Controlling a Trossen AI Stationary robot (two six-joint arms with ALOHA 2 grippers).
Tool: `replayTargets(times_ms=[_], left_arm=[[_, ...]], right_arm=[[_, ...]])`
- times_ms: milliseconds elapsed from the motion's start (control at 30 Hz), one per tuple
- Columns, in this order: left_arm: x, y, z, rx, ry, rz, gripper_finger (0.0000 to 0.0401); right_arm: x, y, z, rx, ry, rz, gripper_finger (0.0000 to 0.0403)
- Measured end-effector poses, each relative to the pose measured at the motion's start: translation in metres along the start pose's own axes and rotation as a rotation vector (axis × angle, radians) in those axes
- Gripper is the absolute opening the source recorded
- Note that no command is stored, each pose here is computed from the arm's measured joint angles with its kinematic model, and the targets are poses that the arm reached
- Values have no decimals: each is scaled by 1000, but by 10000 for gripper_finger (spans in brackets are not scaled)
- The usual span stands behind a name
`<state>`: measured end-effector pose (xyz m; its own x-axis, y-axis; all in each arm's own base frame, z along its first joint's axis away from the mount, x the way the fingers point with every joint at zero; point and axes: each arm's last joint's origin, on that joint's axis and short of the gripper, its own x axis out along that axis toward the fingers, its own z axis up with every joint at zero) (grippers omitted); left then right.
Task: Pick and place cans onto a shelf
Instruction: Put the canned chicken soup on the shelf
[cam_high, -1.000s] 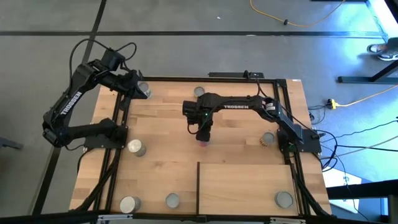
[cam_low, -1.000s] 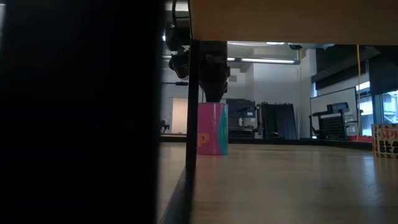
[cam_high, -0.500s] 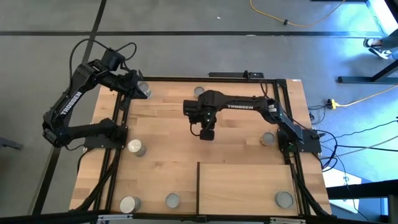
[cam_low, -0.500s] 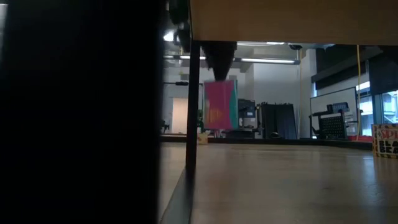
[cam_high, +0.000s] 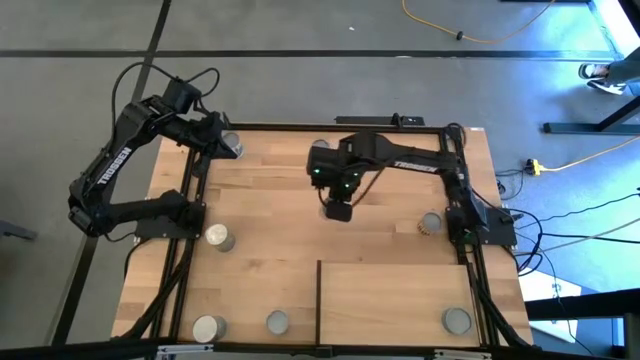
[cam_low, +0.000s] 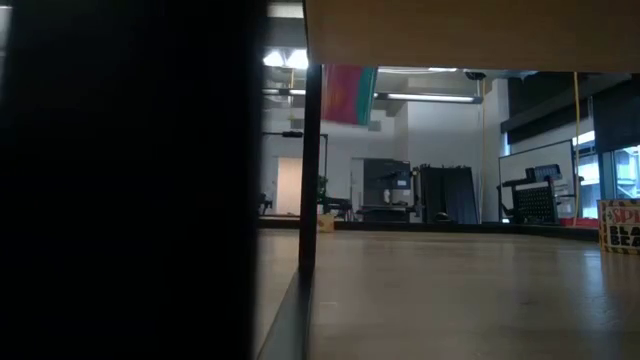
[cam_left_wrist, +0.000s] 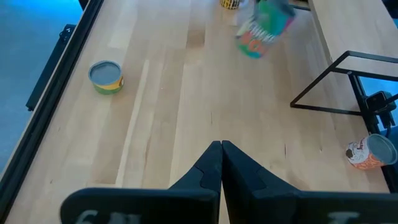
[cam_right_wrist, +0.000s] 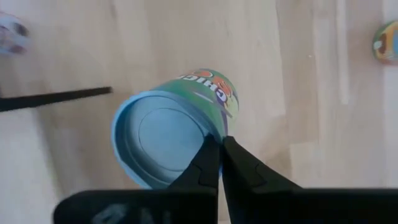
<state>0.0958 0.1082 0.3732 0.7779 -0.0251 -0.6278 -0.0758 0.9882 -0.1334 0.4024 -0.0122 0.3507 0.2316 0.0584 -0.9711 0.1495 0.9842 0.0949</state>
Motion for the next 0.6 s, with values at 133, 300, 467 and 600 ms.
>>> replayTargets(times_ms=[133, 300, 467, 600], left_arm=[[0, 0, 0, 0, -2, -3, 0], [0, 0, 0, 0, -2, -3, 0], [0, 0, 0, 0, -3, -4, 0], [0, 0, 0, -1, -2, -4, 0]], right_arm=[[-20, 13, -10, 22, -45, 16, 6], [-50, 29, -28, 67, -125, -8, 6], [-82, 41, -49, 124, -230, -65, 6], [-98, 48, -61, 162, -308, -132, 6]])
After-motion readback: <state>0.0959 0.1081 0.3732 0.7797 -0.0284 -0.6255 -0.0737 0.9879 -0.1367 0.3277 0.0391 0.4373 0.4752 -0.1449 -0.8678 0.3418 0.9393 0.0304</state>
